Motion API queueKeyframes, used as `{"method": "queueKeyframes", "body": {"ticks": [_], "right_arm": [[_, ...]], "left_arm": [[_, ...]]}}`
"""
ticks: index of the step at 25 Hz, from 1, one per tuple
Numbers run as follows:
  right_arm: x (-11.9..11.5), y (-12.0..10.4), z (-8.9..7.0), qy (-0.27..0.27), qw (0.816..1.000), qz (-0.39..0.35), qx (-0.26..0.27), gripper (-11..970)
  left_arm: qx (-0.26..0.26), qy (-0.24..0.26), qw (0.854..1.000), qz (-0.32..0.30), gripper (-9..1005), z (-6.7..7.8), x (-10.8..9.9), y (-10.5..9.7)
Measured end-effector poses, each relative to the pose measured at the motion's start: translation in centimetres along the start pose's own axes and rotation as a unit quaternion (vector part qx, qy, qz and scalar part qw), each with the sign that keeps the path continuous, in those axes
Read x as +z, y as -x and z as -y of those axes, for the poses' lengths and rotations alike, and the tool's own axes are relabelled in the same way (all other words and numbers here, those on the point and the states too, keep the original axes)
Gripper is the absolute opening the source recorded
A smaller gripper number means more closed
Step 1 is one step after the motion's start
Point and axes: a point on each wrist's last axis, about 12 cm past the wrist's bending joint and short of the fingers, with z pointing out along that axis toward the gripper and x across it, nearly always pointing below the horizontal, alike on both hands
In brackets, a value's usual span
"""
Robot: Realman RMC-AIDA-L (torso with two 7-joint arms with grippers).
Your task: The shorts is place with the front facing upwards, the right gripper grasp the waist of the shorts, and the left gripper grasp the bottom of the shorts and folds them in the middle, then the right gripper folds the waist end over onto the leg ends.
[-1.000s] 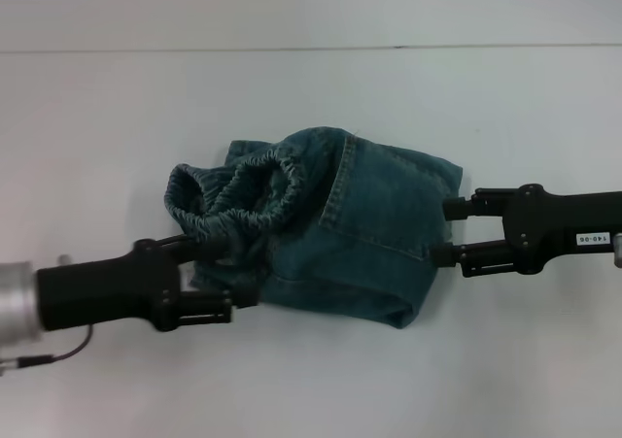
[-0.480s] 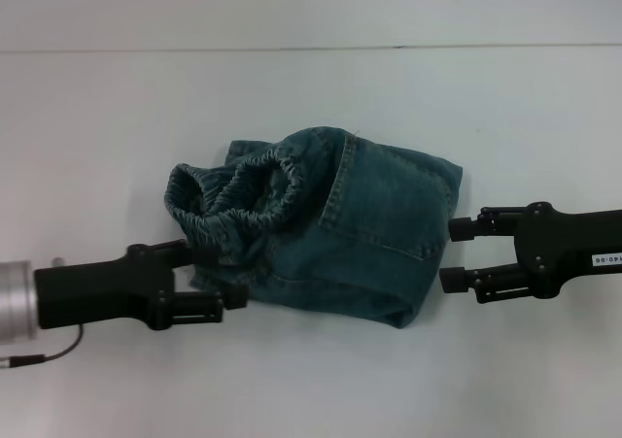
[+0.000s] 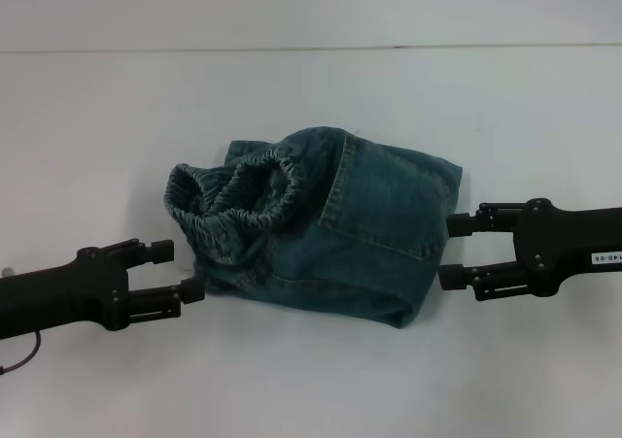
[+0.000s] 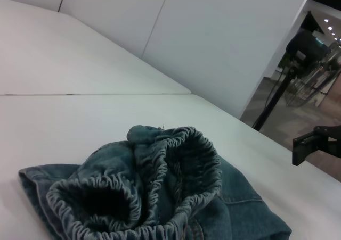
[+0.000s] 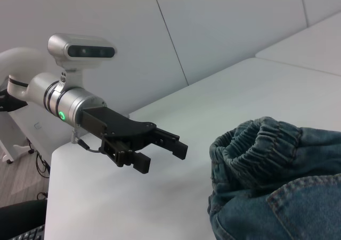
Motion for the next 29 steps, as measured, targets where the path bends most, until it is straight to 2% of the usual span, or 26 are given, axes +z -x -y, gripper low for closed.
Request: {"method": "queueKeyframes", "body": {"ticks": [29], "right_arm": [[0.29, 0.29, 0.09, 0.0, 1.0, 0.003, -0.007, 869]], "left_arm": [[-0.005, 0.0, 1.0, 0.016, 877, 0.17, -0.24, -0.12]]}}
